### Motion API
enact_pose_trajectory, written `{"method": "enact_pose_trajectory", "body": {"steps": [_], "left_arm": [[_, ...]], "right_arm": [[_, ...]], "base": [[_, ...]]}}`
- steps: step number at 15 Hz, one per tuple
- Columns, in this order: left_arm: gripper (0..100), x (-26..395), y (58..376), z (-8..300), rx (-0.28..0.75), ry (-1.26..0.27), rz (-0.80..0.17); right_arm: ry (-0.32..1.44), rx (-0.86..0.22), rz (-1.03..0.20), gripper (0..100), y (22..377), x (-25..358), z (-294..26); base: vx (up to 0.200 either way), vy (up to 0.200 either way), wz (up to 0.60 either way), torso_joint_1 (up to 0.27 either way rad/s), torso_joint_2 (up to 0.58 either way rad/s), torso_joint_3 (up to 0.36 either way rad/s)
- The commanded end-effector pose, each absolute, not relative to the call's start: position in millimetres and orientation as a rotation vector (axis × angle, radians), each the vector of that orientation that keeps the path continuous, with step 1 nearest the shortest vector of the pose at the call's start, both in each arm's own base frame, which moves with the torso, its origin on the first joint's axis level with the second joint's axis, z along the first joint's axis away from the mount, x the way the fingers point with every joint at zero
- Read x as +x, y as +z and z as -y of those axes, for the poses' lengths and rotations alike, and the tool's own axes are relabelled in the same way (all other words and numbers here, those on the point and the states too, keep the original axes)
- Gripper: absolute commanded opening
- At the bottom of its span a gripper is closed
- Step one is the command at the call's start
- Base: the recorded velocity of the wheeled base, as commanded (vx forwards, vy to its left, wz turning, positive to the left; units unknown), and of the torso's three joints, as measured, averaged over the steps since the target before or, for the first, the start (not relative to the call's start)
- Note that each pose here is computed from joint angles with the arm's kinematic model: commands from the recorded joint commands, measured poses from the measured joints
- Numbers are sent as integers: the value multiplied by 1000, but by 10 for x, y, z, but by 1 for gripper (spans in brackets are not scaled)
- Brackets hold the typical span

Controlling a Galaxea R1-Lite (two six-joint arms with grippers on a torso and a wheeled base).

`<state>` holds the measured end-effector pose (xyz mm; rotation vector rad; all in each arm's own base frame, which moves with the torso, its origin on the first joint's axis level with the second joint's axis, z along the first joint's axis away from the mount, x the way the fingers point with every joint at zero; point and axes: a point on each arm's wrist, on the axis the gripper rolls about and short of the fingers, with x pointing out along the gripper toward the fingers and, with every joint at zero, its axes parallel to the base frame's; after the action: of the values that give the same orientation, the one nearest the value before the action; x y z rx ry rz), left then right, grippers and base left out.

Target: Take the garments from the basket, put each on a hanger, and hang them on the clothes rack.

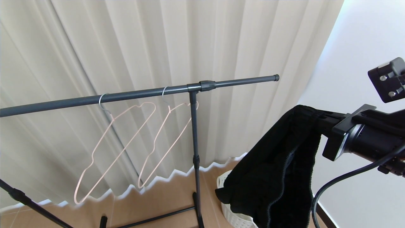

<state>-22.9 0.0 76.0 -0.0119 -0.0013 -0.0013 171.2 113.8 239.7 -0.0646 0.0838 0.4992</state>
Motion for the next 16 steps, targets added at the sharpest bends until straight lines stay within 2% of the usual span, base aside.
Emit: {"method": "enact_pose_trajectory", "body": {"steps": [1, 6, 7, 15, 16], "left_arm": [[100, -228, 759, 0, -12, -2, 0], [100, -228, 759, 0, -14, -2, 0], [100, -228, 758, 0, -14, -2, -2], [100, -228, 758, 0, -18, -2, -2], [100, -228, 758, 1, -18, -3, -2]], "right_arm": [[474, -69, -86, 0, 2387, 1746, -1098], [472, -71, -83, 0, 2393, 1741, -1091], [472, -71, -81, 0, 2397, 1738, -1089], [472, -70, -78, 0, 2403, 1732, -1085], [472, -69, -77, 0, 2406, 1729, -1083]], "base": [[0, 0, 0, 0, 0, 0], [0, 0, 600, 4, 0, 0], [0, 0, 0, 0, 0, 0], [-200, 0, 0, -2, 1, 4], [0, 200, 0, 7, 2, 2]]}}
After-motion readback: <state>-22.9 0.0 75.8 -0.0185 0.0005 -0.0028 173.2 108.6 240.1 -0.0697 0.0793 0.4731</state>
